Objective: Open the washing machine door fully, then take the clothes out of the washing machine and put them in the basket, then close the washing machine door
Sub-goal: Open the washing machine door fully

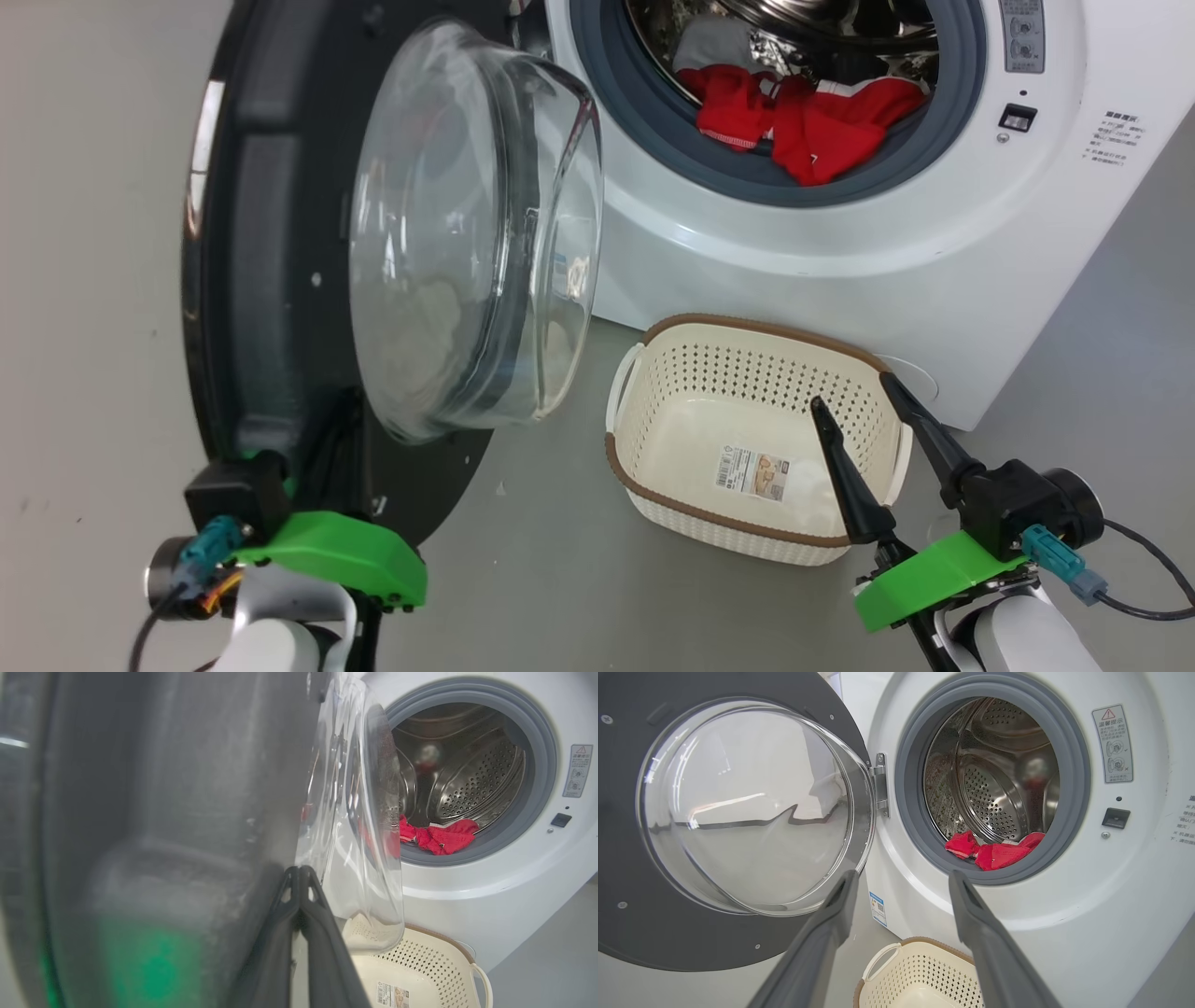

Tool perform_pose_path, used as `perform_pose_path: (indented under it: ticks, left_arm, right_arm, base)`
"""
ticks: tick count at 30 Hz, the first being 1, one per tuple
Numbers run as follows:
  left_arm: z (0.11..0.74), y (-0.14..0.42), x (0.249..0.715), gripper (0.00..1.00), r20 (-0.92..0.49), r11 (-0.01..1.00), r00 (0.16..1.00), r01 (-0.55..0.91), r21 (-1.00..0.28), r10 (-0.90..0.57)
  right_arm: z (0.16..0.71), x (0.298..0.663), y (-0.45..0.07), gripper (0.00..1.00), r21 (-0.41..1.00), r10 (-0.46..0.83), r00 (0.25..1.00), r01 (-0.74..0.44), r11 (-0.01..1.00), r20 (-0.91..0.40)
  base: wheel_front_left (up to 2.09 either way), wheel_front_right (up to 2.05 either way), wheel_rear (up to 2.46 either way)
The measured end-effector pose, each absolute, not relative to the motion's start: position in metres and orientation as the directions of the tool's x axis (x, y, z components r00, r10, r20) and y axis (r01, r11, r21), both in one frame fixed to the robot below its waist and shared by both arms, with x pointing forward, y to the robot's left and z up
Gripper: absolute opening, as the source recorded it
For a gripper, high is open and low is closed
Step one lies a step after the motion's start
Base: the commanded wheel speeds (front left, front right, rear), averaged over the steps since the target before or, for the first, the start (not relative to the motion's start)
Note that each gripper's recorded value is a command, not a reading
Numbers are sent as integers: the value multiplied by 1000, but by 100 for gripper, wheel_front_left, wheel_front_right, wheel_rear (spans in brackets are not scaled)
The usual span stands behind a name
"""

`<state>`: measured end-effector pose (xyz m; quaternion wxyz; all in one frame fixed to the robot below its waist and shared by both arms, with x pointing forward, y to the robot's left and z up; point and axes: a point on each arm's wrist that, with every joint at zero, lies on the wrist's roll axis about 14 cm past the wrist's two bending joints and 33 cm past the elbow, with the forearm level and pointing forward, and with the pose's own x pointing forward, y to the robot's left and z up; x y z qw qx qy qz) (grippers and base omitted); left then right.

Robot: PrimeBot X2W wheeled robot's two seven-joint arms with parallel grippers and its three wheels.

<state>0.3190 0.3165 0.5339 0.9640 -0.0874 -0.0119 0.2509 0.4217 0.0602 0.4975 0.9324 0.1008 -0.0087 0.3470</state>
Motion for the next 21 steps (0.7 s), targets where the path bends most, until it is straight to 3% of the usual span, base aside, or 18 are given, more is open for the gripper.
perform_pose_path:
  ticks: [21]
  left_arm:
    - [519,372,308,0,-15,747,760,-643,-169,650]
  right_arm:
    - [475,427,58,100,165,650,759,-646,745,34]
  base:
    - [0,0,0]
